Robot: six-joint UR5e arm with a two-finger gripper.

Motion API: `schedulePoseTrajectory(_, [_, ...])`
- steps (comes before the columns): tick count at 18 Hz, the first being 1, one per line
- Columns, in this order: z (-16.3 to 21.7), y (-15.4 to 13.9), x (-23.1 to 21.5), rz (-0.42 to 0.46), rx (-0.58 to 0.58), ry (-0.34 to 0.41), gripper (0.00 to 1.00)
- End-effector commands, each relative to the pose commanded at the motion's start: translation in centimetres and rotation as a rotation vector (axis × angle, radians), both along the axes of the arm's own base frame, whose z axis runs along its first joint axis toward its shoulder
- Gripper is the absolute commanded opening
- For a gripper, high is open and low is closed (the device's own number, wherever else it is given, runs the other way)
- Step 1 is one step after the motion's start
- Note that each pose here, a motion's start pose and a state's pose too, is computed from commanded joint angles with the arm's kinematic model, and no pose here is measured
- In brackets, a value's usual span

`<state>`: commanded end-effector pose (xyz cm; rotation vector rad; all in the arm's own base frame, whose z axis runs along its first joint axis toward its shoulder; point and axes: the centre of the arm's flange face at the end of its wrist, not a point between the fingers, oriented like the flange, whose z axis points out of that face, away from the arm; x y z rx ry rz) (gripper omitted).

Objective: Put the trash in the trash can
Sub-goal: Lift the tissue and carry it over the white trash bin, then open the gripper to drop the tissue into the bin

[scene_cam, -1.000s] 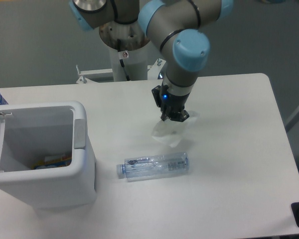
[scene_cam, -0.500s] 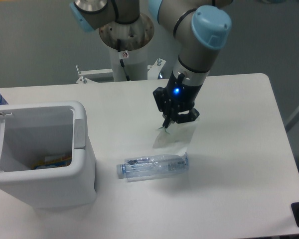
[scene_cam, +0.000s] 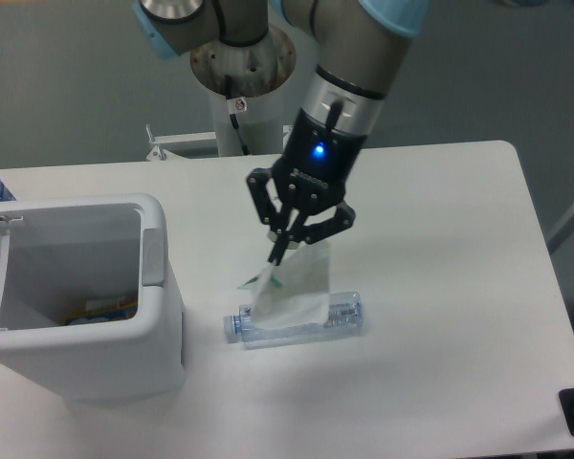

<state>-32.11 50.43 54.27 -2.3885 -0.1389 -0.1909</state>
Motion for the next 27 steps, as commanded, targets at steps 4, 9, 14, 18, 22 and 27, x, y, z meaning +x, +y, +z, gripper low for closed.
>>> schedulePoseTrajectory(4, [4.1, -0.1, 4.8, 0.03, 0.039, -0.021, 0.0])
schedulePoseTrajectory(9, [5.6, 0.7, 11.6, -0.022, 0.048, -0.043, 0.0])
schedulePoseTrajectory(14, [2.5, 3.5, 16.9, -0.139, 0.026, -0.054, 0.0])
schedulePoseTrajectory(18, [1.2, 5.4, 17.9, -0.178, 0.027, -0.048, 0.0])
schedulePoseTrajectory(22, [0.7, 7.5, 17.5, -0.193, 0.024, -0.051, 0.0])
schedulePoseTrajectory(27, [-0.1, 7.9, 17.3, -0.24, 0.023, -0.015, 0.44])
